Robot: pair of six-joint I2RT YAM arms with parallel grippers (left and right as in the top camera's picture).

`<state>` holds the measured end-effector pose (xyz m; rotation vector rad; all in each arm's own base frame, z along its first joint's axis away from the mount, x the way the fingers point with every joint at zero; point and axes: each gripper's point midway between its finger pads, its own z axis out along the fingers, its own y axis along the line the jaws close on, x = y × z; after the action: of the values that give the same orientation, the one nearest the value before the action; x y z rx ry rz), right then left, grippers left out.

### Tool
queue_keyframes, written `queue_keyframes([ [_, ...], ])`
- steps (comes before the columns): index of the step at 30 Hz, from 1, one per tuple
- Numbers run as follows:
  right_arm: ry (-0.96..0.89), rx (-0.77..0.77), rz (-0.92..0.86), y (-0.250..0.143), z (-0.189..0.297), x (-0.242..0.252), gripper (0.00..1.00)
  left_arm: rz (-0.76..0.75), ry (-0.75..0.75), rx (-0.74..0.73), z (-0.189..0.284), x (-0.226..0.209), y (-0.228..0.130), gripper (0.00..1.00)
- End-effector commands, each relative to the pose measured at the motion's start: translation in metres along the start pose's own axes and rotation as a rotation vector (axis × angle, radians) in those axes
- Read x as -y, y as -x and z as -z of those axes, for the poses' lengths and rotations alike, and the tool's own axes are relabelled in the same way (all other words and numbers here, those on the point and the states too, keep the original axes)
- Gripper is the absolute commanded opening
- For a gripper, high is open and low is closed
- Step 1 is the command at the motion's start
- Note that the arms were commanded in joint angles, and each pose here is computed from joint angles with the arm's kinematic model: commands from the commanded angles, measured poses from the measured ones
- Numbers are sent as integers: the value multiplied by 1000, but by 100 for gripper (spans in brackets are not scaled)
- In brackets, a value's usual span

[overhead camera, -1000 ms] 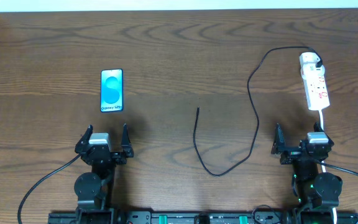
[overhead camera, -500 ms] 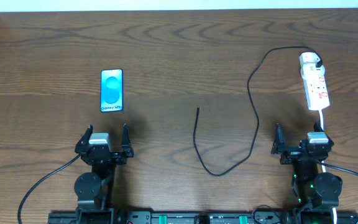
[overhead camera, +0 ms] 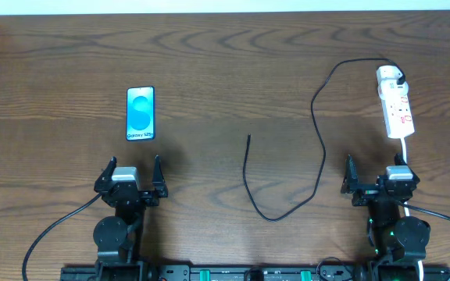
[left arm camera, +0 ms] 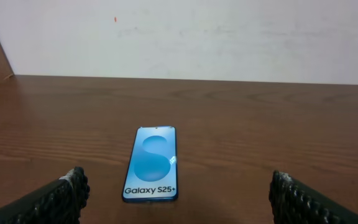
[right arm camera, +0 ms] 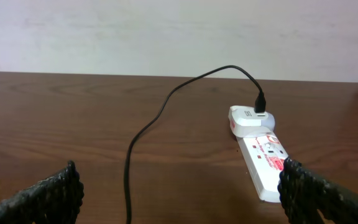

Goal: Plug charger to phone and switch on socket

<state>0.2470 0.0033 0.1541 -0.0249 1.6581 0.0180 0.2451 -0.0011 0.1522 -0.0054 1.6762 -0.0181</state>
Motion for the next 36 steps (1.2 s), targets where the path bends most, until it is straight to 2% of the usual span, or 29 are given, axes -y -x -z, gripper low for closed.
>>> queue_keyframes([
  [1, -15, -7, -14, -2, 0, 2, 99, -9, -12, -47, -1, 2, -15, 94],
  [23, -15, -7, -14, -2, 0, 2, 99, -1, -12, -47, -1, 2, -15, 94],
  [36, -15, -7, -13, -2, 0, 2, 99, 10, 2, -103, -1, 0, 12, 94],
])
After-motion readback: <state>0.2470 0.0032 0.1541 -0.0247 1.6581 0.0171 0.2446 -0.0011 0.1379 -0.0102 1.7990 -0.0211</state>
